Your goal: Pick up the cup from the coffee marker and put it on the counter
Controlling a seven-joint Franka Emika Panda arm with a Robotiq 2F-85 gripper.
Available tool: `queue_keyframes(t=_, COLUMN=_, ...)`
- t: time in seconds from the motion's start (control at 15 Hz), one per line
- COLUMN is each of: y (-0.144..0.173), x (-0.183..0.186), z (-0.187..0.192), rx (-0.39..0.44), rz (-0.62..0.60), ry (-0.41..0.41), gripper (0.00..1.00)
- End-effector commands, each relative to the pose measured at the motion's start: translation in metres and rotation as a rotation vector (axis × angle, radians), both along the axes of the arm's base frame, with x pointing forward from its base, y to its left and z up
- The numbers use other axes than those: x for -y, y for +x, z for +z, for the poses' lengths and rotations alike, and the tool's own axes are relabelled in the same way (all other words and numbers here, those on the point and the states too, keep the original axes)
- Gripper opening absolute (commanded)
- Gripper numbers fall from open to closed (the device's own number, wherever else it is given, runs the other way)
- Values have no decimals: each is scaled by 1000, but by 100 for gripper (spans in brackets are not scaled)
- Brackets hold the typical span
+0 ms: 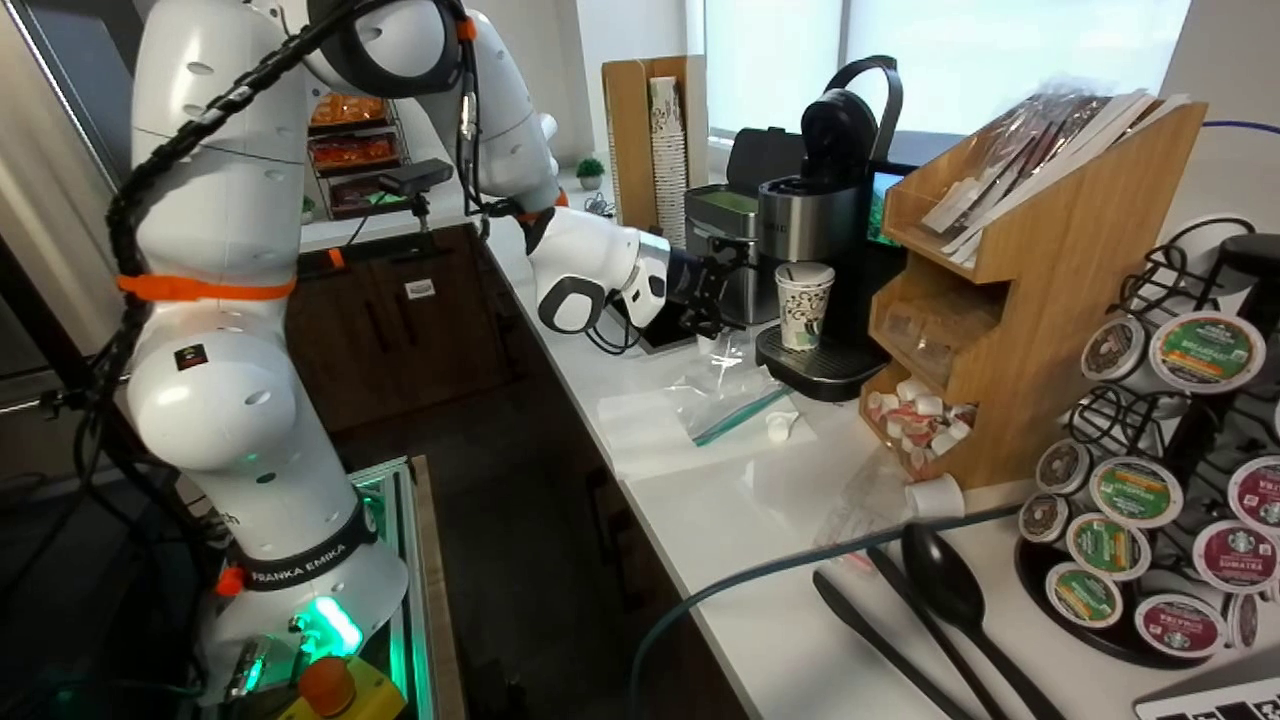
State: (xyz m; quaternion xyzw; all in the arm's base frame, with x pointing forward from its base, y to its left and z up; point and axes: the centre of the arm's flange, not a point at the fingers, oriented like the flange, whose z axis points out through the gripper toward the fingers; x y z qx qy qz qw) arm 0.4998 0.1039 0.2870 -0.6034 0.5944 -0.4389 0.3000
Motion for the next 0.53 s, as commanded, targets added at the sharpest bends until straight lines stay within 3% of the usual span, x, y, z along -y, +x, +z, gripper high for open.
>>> queue_keyframes(t=0.0, y=20, x=-11, z=-15, rx=19, rz=5, ry=37, gripper=100)
queue_keyframes(t=0.27, y=20, x=-16, z=-25, rx=-12, rz=-6, ry=20, gripper=100)
queue_keyframes(t=0.47, y=14, x=-11, z=-25, rx=-44, rz=-10, ry=-91, gripper=100)
